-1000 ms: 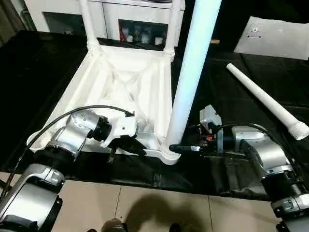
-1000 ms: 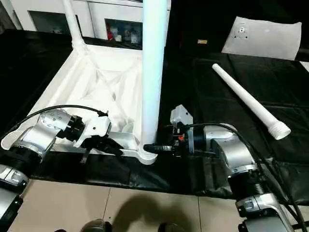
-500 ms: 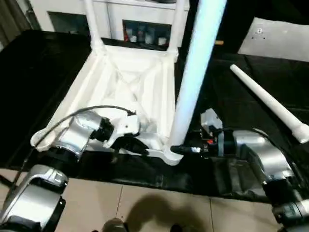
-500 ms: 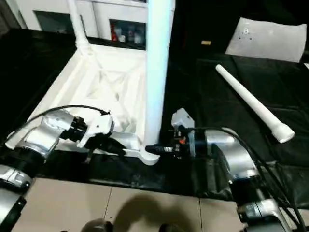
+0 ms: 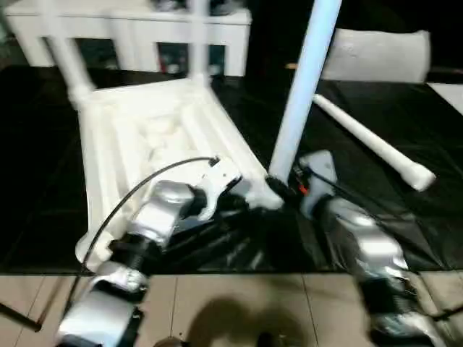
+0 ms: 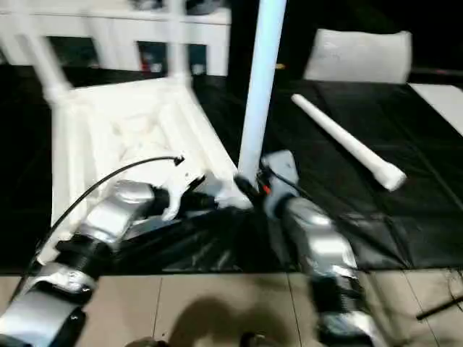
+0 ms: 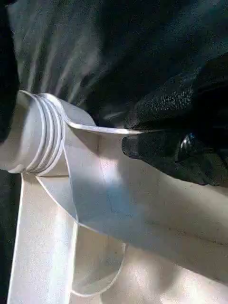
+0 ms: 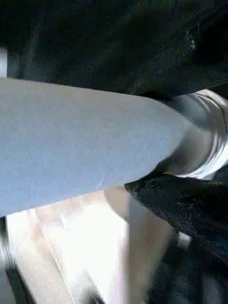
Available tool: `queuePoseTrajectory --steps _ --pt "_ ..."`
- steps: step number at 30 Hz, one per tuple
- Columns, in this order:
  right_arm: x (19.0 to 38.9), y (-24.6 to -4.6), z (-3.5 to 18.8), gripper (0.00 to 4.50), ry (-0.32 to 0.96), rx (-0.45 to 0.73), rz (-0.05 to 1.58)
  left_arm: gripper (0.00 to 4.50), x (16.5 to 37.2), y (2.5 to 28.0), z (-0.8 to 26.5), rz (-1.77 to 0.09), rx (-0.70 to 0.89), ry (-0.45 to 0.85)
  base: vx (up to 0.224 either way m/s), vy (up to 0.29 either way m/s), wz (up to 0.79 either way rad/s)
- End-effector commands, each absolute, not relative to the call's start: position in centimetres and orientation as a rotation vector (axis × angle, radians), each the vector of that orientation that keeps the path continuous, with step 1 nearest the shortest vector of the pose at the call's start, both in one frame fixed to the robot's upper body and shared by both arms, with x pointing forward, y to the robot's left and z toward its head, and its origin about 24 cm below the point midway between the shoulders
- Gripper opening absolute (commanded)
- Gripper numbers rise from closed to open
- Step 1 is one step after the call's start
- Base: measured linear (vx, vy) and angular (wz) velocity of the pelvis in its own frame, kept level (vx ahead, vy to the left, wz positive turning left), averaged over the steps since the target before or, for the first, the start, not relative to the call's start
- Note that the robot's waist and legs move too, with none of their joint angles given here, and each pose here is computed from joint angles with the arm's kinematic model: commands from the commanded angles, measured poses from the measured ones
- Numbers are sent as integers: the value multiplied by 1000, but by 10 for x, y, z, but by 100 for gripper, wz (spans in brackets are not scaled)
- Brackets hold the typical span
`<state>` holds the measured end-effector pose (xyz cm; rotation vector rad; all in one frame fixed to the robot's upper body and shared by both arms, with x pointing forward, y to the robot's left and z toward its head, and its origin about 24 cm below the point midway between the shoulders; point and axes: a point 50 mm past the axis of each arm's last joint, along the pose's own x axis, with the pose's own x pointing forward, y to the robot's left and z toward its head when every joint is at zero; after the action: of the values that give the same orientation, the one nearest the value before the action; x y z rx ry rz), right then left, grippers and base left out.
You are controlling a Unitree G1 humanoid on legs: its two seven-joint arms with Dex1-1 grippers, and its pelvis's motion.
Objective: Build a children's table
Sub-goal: Rotate leg to tighten
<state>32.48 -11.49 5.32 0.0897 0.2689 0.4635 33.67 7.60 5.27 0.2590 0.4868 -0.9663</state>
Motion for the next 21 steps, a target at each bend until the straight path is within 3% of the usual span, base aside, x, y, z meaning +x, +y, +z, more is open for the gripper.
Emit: queuePoseTrajectory --steps 1,5,7,9,12,21 --pt "306 -50 35 196 392 159 680 0 345 39 81 -933 237 333 -37 -72 26" --pt "318 -38 48 196 323 191 600 0 348 37 85 -885 284 305 61 -84 -11" --pt "321 -39 53 252 297 220 566 0 349 40 86 -894 306 296 48 4 -19" --pt "323 -43 56 252 279 226 525 0 349 47 84 -914 355 287 0 0 0" --pt "323 -55 54 290 264 205 475 0 349 56 82 -952 382 275 0 0 0" --pt "321 -102 56 351 148 138 336 0 351 68 80 -977 394 252 0 0 0"
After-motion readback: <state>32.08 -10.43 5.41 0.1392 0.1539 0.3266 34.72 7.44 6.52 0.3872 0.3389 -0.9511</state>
